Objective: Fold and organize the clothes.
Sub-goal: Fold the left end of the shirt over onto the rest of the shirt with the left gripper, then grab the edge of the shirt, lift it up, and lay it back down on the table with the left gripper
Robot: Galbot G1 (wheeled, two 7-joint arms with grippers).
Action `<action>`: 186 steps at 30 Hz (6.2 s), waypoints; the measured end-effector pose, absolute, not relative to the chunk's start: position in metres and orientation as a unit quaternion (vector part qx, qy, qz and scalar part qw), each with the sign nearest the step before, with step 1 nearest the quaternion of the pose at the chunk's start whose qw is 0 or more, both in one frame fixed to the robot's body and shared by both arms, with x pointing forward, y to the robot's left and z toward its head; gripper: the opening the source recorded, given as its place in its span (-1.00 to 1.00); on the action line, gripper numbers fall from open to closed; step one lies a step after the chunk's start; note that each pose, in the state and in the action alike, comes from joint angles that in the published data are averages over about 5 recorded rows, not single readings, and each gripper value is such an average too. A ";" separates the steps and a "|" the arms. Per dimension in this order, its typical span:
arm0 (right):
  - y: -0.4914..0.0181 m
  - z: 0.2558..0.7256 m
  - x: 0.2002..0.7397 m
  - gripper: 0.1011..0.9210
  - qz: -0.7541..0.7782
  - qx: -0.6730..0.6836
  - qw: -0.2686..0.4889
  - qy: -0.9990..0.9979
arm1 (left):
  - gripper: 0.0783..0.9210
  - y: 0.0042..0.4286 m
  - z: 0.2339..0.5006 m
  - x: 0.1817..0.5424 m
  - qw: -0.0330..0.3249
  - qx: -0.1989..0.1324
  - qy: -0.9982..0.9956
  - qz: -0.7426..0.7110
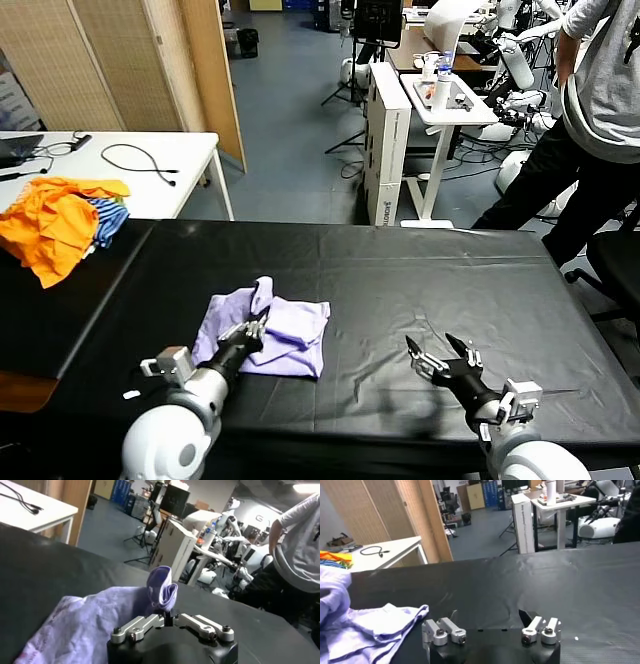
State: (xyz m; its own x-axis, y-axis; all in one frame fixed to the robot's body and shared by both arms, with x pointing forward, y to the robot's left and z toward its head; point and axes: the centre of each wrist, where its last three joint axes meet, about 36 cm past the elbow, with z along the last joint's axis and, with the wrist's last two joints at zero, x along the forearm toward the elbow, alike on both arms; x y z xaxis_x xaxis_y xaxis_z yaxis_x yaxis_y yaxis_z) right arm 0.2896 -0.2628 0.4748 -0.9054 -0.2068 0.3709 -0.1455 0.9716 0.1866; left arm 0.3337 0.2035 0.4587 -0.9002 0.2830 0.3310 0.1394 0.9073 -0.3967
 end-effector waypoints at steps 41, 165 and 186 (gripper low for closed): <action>-0.162 0.458 0.404 0.97 -0.087 0.295 0.214 -0.927 | 0.97 0.248 0.456 0.335 0.116 -0.013 -0.990 0.077; -0.255 0.490 0.352 0.97 -0.082 0.193 0.185 -0.960 | 0.97 0.216 0.385 0.312 0.135 0.056 -0.980 0.137; -0.263 0.496 0.356 0.97 -0.080 0.179 0.172 -0.965 | 0.97 0.212 0.348 0.301 0.130 0.033 -0.976 0.174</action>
State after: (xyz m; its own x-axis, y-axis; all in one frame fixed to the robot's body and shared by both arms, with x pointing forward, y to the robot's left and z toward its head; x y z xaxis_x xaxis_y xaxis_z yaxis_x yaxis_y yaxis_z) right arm 0.3564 -0.2625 0.4965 -0.8768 -0.3724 0.3043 -0.3176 0.9235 0.2152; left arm 0.3010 0.2124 0.3475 -0.9638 -0.0196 0.2660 -0.1101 0.9376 -0.3299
